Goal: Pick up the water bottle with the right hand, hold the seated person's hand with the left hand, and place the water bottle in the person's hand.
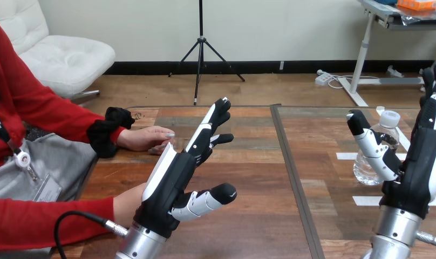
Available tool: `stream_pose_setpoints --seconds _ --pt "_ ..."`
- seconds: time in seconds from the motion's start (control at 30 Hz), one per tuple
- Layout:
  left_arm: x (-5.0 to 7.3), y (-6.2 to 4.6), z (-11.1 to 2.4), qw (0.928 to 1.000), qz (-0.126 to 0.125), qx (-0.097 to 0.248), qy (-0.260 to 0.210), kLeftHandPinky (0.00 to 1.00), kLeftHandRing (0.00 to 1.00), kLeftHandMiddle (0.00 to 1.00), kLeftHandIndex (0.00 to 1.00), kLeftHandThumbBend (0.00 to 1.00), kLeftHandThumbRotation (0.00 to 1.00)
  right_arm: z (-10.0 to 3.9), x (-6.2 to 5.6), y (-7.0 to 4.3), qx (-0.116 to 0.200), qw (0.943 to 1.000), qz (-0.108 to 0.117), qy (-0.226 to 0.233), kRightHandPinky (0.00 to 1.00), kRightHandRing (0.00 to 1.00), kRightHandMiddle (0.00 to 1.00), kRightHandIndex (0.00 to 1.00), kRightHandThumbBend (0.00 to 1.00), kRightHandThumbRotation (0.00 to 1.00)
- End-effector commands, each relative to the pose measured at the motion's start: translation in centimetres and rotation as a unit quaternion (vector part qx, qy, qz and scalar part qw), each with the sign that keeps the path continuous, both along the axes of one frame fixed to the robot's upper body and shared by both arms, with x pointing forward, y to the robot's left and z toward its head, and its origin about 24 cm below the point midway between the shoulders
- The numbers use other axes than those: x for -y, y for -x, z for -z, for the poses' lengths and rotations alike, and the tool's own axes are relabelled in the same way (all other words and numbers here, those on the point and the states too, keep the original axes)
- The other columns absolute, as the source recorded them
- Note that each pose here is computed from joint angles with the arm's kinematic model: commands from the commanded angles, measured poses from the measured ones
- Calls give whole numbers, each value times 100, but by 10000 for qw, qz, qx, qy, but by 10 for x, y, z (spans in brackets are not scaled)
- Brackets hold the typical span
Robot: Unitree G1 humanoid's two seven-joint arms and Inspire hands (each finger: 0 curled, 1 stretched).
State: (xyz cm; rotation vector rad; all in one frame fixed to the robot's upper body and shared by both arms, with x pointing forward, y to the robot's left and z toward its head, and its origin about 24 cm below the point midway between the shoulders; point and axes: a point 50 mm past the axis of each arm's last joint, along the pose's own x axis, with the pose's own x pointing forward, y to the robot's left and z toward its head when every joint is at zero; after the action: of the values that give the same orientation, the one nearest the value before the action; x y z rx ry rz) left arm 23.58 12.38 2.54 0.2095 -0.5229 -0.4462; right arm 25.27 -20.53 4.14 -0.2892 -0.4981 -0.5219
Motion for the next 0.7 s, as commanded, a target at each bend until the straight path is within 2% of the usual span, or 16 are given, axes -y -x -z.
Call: stream_pose_setpoints --seconds 0.0,0.4,0.67 --pt "-3 -8 -13 9995 -23 317 70 85 97 100 100 100 89 -15 1 -20 191 9997 32 161 100 100 97 99 100 60" --pt "-5 -8 -13 9995 14 314 95 85 97 100 100 100 87 -1 8 -31 -339 9992 227 15 100 100 97 99 100 57" --pt "-6 -8 -13 9995 27 279 151 85 98 100 100 100 86 6 12 -37 -623 9977 209 -165 100 100 97 99 100 55"
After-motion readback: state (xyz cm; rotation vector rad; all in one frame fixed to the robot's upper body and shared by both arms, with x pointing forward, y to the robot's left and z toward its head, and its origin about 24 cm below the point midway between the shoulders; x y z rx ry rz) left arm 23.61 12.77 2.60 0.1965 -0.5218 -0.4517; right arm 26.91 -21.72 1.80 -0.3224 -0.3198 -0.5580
